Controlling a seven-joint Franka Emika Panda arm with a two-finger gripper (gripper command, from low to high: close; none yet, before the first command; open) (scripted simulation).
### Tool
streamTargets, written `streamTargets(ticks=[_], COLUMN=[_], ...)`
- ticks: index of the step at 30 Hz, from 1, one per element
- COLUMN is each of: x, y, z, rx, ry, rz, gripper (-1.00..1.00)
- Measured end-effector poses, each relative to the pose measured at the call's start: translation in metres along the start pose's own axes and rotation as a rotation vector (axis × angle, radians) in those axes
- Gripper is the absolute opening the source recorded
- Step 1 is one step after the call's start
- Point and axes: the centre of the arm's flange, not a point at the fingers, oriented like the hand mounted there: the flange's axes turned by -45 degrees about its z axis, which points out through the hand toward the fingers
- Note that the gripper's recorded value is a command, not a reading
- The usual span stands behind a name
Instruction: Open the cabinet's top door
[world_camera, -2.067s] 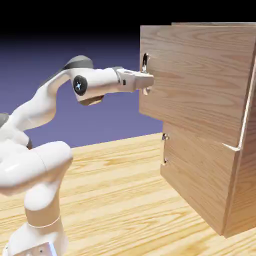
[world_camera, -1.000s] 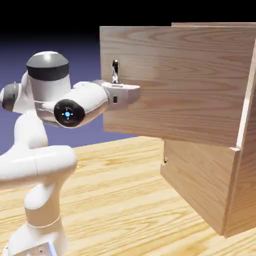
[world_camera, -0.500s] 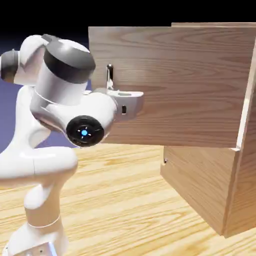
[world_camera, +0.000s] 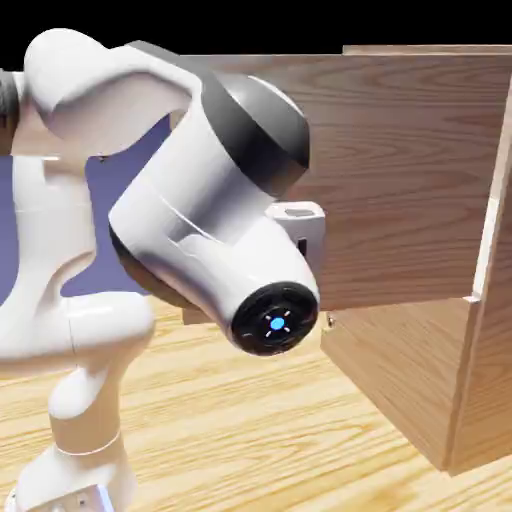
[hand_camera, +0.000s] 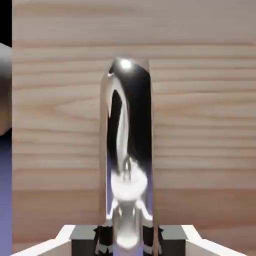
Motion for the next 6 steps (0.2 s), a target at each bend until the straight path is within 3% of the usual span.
streamTargets(ticks=[5, 6], x=[0.0, 0.0], y=[0.017, 0.017], z=[-0.039, -0.04], rx=[0.1, 0.104], ry=[0.0, 0.0], rz=[0.0, 0.0], gripper=[-1.0, 1.0])
